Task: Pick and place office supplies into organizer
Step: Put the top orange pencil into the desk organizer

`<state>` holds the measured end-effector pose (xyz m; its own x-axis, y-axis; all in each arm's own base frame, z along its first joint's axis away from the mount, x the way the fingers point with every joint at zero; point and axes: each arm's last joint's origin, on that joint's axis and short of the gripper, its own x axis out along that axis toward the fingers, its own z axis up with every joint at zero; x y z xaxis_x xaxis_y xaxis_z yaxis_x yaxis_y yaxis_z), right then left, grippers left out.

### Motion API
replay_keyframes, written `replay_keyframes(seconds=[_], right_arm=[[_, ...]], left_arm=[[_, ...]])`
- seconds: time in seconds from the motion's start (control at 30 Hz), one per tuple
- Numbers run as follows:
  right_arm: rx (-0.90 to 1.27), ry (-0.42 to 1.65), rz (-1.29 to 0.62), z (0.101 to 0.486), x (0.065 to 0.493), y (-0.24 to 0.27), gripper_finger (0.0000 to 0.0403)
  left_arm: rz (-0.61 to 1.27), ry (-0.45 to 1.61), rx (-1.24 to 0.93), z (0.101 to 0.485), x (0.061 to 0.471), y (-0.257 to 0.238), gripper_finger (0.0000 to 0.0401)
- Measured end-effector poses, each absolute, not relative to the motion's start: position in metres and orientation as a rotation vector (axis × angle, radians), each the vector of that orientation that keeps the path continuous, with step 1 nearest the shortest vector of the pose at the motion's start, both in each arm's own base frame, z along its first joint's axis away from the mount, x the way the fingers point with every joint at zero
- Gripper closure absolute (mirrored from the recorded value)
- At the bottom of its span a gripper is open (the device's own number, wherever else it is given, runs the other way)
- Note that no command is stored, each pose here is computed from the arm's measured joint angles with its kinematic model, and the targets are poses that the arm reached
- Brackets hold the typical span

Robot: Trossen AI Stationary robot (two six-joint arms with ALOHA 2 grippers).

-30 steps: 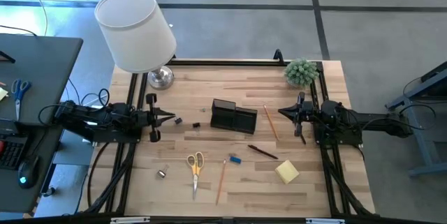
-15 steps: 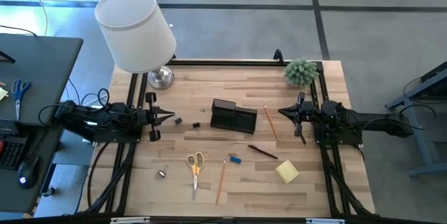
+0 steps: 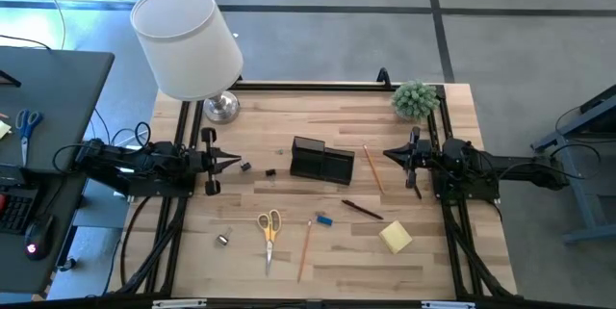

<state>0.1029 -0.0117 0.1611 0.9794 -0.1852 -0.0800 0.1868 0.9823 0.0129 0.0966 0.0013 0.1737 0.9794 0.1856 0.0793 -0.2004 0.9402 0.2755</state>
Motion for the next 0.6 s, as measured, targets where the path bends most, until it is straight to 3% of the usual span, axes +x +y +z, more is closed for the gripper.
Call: replay_keyframes(seconds=[0.33,0.6], right_arm=[[0.033,0.000,-0.197,0.168,0.103,-0.012,0.0402],[0.003,-0.087,-0.256,0.177,0.102,-0.014,0.0402]], left_arm=[[0.149,-0.087,-0.088,0.174,0.097,0.000,0.0389],[0.154,-0.089,-0.113,0.174,0.097,0.001,0.0389]])
